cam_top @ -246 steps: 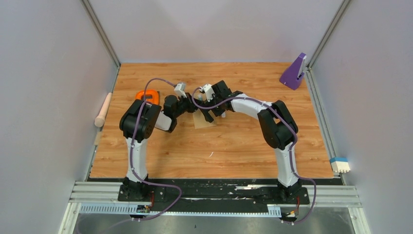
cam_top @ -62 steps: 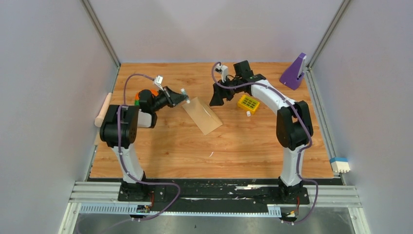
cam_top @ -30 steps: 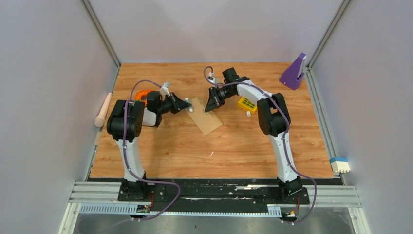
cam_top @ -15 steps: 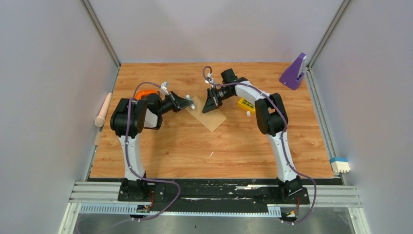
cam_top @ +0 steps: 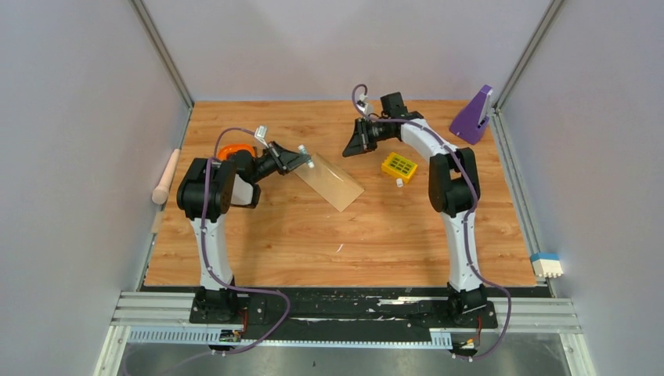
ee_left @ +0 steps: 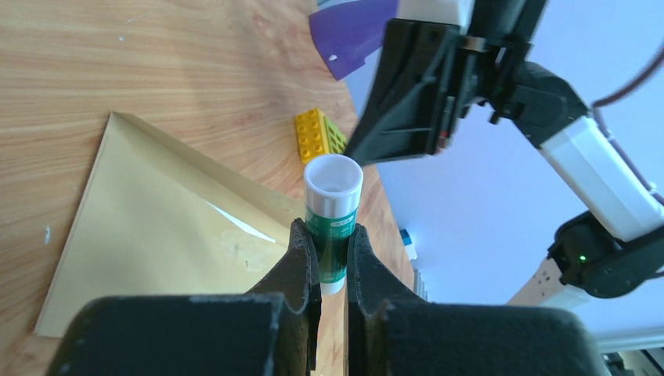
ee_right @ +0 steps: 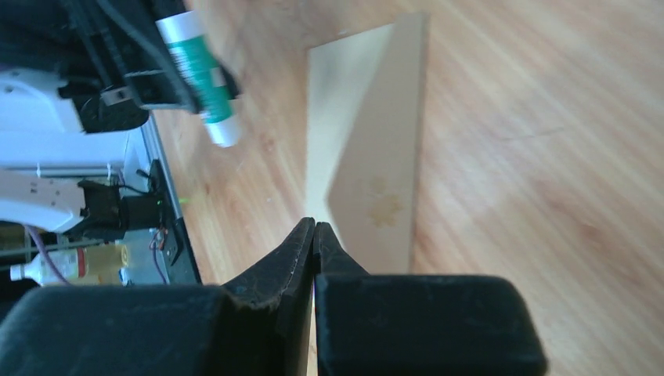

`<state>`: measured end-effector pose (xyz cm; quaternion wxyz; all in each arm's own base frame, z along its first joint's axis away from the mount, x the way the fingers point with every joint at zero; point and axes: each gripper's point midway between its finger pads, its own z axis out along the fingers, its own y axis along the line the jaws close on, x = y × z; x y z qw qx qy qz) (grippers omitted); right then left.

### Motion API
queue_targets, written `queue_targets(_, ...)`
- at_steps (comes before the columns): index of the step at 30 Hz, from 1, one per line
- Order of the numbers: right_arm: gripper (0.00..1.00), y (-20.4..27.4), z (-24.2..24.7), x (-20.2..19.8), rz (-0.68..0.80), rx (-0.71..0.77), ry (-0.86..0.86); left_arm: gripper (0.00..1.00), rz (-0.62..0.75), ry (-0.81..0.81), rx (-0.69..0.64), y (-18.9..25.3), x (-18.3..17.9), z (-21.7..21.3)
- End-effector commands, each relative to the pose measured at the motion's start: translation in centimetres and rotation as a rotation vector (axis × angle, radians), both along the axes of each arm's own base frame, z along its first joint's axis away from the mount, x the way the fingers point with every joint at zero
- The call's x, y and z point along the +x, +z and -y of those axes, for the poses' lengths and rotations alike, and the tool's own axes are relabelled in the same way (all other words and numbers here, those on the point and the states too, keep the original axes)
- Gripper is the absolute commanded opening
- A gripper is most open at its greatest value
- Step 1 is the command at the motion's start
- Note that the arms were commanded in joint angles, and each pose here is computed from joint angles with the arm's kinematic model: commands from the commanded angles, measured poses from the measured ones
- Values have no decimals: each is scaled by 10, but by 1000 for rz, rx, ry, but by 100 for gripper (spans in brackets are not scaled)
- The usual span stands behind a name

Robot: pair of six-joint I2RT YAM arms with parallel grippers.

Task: Place the letter into the envelope and seal it
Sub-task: Seal the envelope flap on the envelope.

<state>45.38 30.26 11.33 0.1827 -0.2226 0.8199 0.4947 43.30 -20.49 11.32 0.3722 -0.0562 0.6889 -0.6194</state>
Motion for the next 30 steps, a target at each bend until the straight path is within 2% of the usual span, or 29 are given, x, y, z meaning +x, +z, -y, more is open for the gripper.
queue_targets(1,3,-31,5,20,-49,-25,-61,0,58,-16,-26,13,-4,0)
queue_targets(8,0,-36,-9,5,-139,71,22,0,61,-17,-26,12,-4,0)
queue_targets(18,0,-22,-23,-9,-176,141,78,0,63,-16,-26,11,-4,0)
queue_targets(30,0,-60,-32,-29,-240,89,90,0,64,-19,-33,13,-5,0)
